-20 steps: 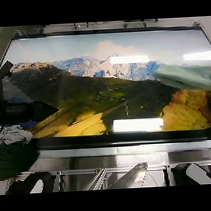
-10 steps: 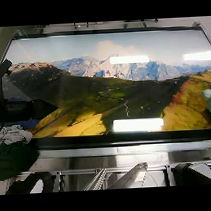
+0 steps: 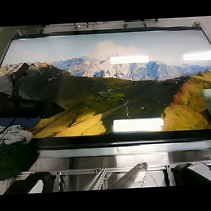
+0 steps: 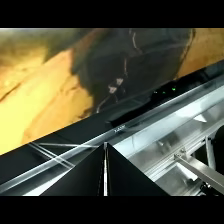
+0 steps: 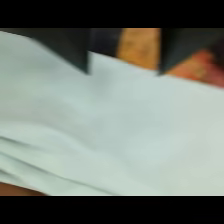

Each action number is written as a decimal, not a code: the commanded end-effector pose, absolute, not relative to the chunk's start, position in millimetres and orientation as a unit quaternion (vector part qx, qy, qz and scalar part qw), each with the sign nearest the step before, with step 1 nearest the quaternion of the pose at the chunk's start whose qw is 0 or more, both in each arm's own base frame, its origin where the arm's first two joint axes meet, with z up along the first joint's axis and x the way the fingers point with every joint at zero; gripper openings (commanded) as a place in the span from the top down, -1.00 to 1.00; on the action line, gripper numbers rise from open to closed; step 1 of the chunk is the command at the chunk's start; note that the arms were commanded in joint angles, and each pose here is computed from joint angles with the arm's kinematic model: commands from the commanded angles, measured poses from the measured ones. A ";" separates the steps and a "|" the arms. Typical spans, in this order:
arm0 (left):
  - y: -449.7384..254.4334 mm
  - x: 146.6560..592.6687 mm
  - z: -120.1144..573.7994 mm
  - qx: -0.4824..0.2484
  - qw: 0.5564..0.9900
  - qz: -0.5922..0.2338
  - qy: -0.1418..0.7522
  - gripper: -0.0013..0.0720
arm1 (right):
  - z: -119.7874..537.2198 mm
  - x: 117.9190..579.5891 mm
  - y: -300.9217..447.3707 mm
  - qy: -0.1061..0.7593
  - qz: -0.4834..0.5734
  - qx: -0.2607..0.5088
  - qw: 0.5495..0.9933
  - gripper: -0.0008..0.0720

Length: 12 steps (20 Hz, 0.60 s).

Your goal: Fold the shirts.

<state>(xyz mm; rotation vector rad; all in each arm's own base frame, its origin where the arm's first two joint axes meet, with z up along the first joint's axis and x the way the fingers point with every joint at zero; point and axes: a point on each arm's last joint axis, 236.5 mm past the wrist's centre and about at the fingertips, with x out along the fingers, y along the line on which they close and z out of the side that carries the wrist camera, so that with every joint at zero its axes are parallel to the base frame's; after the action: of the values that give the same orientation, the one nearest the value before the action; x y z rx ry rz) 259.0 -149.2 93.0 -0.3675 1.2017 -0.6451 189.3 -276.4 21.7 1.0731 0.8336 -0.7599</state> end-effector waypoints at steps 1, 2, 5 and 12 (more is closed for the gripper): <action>-156.5 256.2 102.7 -0.154 0.771 -0.310 0.534 0.90 | 104.0 284.4 -218.6 0.296 -0.178 0.464 0.816 0.85; -155.6 257.0 109.9 -0.151 0.783 -0.309 0.519 0.90 | 124.8 309.2 -182.7 0.291 -0.121 0.445 0.838 0.93; -152.7 252.9 133.7 -0.138 0.815 -0.307 0.472 0.90 | 160.2 338.3 -68.4 0.308 0.014 0.344 0.887 0.93; -152.0 220.2 112.7 -0.150 0.827 -0.300 0.451 0.90 | 156.3 291.1 64.1 0.209 0.147 0.198 0.946 0.93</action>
<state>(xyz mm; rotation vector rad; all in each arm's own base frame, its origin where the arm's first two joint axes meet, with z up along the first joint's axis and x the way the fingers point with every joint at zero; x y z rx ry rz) 229.3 -151.4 119.5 -0.3015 0.9837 -0.6440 305.8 32.8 152.7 0.5000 0.5578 0.2250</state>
